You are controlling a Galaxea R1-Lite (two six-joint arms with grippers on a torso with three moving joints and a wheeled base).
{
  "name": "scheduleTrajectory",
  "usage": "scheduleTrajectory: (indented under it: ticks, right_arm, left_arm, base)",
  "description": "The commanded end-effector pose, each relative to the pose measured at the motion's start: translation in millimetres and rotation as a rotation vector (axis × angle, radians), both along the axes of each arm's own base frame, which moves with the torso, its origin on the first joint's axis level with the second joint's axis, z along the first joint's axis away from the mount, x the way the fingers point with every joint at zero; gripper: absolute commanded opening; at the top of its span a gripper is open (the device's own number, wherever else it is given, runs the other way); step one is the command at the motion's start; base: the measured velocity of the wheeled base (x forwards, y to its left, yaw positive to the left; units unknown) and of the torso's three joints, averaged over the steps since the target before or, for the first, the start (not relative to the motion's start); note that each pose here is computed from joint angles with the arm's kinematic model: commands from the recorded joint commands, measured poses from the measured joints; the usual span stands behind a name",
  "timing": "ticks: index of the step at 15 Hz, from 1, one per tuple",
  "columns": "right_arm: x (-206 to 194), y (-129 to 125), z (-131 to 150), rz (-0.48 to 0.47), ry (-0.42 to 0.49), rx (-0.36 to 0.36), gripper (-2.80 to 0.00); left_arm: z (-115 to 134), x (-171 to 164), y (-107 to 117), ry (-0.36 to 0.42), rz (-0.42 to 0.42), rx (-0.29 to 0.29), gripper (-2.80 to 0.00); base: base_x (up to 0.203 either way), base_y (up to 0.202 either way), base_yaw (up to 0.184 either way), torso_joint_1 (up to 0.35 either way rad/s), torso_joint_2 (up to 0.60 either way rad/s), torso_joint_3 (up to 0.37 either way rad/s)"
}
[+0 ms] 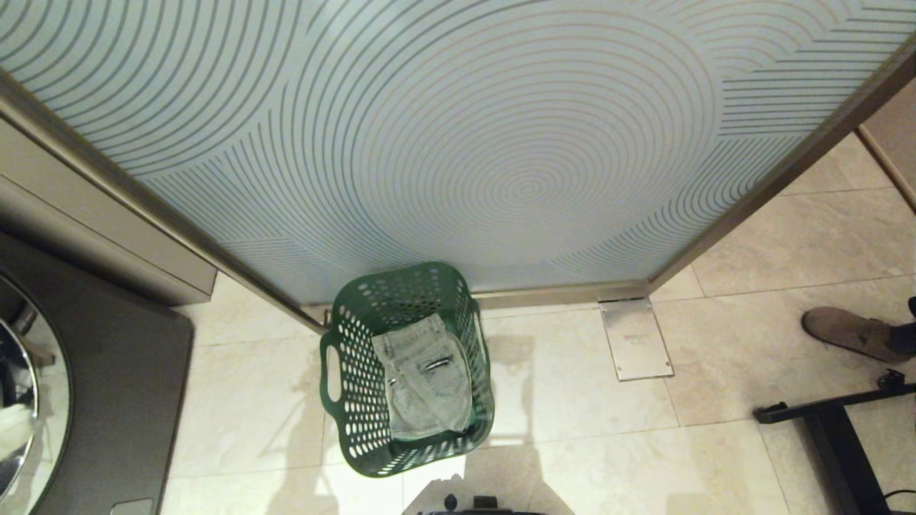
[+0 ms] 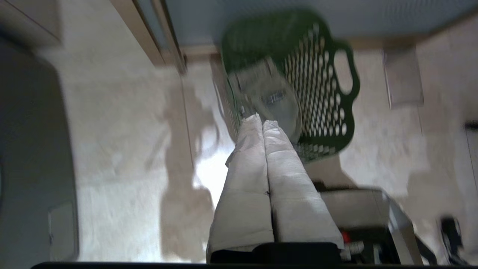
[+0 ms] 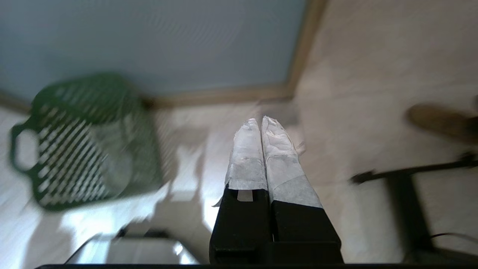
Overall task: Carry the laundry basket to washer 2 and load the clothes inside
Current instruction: Pick up the clothes basket and put it beside the washing machine
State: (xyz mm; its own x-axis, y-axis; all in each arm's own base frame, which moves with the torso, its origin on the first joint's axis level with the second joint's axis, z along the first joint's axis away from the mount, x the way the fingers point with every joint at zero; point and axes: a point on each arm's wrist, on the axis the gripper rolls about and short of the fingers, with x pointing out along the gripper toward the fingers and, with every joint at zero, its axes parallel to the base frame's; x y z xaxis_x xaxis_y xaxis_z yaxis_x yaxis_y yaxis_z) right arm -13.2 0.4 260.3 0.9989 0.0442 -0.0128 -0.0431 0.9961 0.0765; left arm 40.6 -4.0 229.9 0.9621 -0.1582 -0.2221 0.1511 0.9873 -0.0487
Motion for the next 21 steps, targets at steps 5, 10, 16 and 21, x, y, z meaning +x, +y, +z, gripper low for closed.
scheduleTrajectory:
  ticks: [5,10,16,21]
  right_arm:
    - [117.1,6.8,-38.1,0.17,0.209,0.075,-2.8]
    - [203.5,9.3,-87.0,0.169,0.293,0.124,-2.8]
    - [274.7,11.5,-128.9,0.166,0.249,0.161,-2.8]
    - [281.9,15.5,-132.7,0.187,0.221,0.165,0.0]
  left_arm:
    - [-45.5,146.9,-19.8,0.4,-0.146,-0.017,-2.8]
    - [-93.7,219.1,-33.3,0.425,-0.125,0.011,-2.8]
    - [-113.3,245.1,-39.6,0.367,0.024,0.085,-2.8]
    - [-100.0,257.2,-41.0,0.314,0.009,0.099,-2.8]
  base:
    - [0.0,0.0,0.0,0.0,0.0,0.0]
    - [0.0,0.0,0.0,0.0,0.0,0.0]
    - [0.0,0.0,0.0,0.0,0.0,0.0]
    - [0.0,0.0,0.0,0.0,0.0,0.0]
